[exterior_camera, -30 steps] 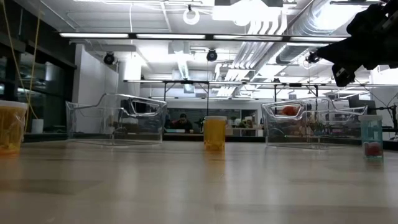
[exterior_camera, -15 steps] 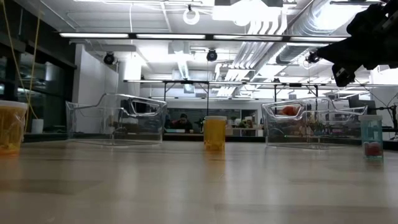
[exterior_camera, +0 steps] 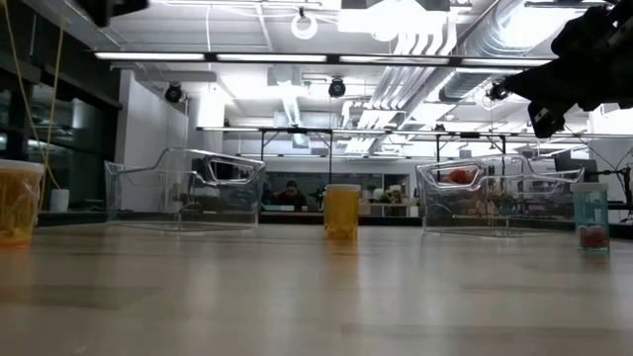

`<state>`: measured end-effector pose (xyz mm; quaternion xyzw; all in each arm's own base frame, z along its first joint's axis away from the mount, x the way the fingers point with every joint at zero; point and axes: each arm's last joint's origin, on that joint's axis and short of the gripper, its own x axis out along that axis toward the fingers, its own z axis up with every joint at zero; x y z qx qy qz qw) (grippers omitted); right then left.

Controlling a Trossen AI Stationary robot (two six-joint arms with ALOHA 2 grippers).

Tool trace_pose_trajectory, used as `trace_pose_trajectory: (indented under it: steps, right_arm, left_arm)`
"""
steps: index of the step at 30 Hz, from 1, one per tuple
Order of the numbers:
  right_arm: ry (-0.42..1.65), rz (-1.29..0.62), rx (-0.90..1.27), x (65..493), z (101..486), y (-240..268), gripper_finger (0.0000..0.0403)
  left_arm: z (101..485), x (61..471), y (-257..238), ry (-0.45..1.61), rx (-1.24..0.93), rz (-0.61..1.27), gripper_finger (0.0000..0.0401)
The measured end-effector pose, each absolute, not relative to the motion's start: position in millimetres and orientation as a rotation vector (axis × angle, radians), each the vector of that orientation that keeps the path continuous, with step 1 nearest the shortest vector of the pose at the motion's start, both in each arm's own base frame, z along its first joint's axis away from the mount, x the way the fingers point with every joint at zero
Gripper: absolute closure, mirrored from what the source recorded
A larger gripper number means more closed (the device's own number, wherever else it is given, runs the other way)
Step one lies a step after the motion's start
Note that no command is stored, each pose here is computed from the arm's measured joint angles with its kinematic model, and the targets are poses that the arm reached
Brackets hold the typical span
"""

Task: Pick and place medicine bottles into bin by pill shape (circle, oval)
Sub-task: Put the bottom orange capsule bottle into the left transparent bin

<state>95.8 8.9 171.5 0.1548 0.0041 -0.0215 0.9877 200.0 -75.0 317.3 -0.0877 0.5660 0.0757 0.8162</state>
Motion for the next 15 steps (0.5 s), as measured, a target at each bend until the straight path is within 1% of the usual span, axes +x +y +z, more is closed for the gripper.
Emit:
trace_pose_trajectory:
  steps: [5,8,11,15]
  right_arm:
    - [0.009,-0.043,0.311,95.9,171.4,9.0,0.0402]
    - [0.009,-0.043,0.311,95.9,171.4,9.0,0.0402]
    - [0.009,-0.043,0.311,95.9,171.5,9.0,0.0402]
    - [0.009,-0.043,0.311,95.9,171.4,9.0,0.0402]
  left_arm:
    - [295.3,187.0,-97.5,1.249,-0.194,0.178,0.0193]
    - [277.7,179.5,-102.7,1.28,-0.176,0.226,0.0159]
    - [262.0,175.2,-103.5,1.286,-0.159,0.277,0.0139]
    - [242.6,176.5,-108.0,1.245,-0.156,0.249,0.0131]
